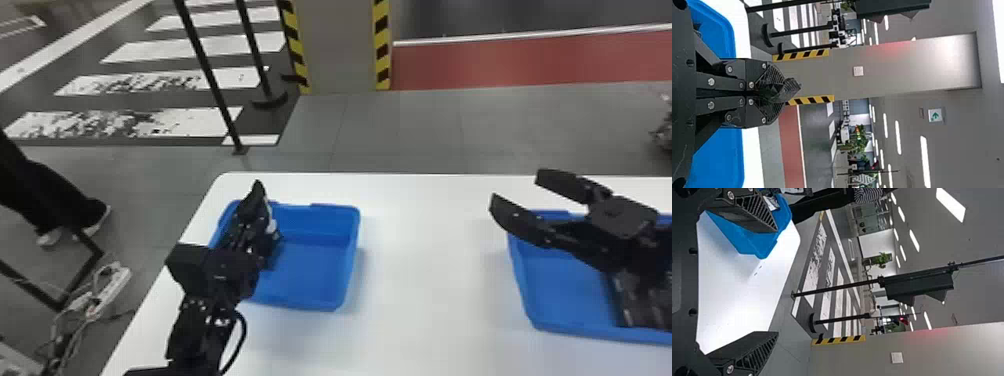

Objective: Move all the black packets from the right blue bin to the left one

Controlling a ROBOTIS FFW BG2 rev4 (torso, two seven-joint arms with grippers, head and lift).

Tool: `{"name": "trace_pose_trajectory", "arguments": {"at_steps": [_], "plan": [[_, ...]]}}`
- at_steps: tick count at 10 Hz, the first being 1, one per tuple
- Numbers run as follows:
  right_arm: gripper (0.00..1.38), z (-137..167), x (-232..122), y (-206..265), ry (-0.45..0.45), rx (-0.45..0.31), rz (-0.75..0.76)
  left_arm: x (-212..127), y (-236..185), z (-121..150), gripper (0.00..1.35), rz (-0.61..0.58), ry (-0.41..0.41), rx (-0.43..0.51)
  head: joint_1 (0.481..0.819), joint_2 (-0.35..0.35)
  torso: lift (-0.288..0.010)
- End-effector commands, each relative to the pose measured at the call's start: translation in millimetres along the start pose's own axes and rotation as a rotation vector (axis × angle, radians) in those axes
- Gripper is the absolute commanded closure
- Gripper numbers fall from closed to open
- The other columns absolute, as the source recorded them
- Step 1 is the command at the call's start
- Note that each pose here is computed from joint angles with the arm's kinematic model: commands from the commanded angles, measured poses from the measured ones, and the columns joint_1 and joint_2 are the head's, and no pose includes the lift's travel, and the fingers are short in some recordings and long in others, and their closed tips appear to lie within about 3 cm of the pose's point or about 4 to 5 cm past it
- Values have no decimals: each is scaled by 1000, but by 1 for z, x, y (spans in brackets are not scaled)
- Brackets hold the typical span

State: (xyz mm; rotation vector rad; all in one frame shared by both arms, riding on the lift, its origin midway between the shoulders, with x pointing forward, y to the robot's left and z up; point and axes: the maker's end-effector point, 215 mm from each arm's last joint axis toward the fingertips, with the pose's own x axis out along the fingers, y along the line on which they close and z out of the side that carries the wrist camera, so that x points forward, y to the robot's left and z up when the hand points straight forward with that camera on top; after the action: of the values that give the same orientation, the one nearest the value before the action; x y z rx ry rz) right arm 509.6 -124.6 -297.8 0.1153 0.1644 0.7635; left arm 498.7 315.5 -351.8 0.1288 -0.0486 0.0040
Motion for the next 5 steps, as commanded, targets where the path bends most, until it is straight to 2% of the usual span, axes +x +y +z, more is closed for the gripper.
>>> {"name": "trace_pose_trajectory", "arguments": {"at_steps": [1,2,3,5], "plan": [[104,-5,-9,-6,5,5,-31,2,-1,-1,1217,5,-2,8,695,211,-110],[104,-9,-11,-8,22,14,-37,2,-2,-11,1010,5,27,-21,695,201,-110],[104,-5,-12,-11,38,-14,-48,3,-12,-11,660,-10,26,-70,695,196,-110],[104,1,-21,-19,36,-46,-105,10,-31,3,231,-52,-30,-166,695,176,-110]]}}
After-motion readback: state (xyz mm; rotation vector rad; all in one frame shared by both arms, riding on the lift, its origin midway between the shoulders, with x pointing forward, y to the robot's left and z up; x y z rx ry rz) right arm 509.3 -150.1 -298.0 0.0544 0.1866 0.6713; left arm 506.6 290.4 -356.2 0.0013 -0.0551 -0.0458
